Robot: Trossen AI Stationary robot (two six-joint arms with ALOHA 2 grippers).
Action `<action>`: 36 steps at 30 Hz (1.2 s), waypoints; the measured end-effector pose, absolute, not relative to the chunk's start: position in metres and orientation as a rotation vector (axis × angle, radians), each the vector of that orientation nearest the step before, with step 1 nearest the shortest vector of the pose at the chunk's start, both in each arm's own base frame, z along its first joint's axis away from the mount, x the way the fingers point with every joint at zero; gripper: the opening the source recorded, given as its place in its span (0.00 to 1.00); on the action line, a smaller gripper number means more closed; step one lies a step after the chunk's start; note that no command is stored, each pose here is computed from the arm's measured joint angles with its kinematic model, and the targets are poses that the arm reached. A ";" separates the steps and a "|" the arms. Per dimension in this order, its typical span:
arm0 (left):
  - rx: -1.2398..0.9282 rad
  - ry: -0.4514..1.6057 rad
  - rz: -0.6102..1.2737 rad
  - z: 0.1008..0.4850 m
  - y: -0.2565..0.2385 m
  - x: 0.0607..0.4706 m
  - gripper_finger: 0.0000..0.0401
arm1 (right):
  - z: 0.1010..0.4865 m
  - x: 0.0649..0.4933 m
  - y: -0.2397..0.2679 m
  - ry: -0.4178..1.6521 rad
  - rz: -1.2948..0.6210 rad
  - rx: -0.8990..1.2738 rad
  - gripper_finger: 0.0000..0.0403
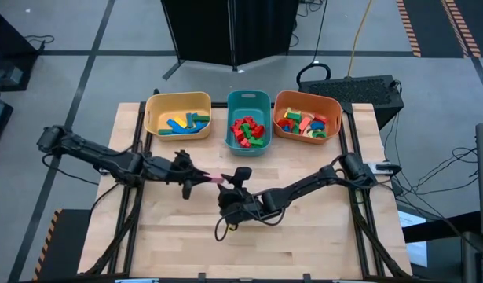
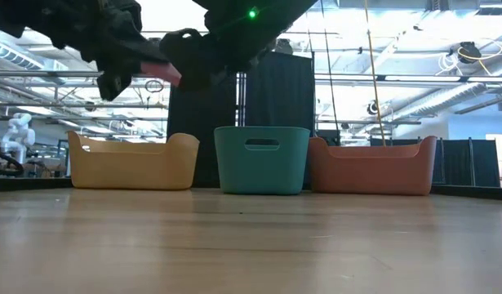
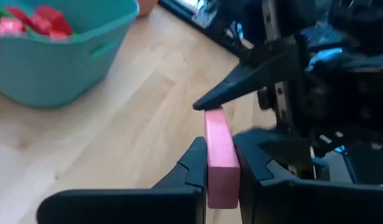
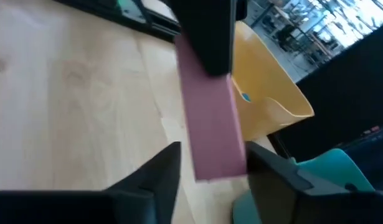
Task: Sort blocks by size
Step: Put the pink rectangle block into the yellow bin
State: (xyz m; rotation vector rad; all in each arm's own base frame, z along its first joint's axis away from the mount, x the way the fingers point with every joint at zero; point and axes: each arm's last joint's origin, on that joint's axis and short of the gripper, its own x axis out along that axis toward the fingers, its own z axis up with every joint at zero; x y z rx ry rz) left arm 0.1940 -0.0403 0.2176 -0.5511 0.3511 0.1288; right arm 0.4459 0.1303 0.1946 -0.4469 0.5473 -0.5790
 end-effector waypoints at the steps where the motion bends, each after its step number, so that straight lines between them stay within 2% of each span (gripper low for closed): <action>1: -0.544 0.337 0.131 0.220 -0.038 0.193 0.07 | 0.195 0.445 0.132 0.544 -0.586 -0.438 0.42; 7: -0.499 0.214 0.180 0.240 -0.022 0.179 0.06 | 0.193 0.437 0.143 0.552 -0.621 -0.440 0.61; 12: -0.414 0.175 0.357 0.247 -0.003 0.159 0.06 | 0.208 0.422 0.145 0.553 -0.650 -0.338 0.69; 18: -0.311 0.189 0.608 0.248 0.020 0.134 0.06 | 0.217 0.403 0.157 0.576 -0.649 -0.269 0.69; 21: -0.219 0.263 0.715 0.243 0.033 0.128 0.06 | 0.218 0.395 0.164 0.593 -0.641 -0.269 0.67; 27: -0.184 0.350 0.954 0.235 0.066 0.122 0.06 | 0.214 0.388 0.173 0.647 -0.577 -0.200 0.67; 36: -0.263 0.422 0.959 0.221 0.109 0.124 0.06 | 0.209 0.374 0.182 0.694 -0.592 -0.163 0.67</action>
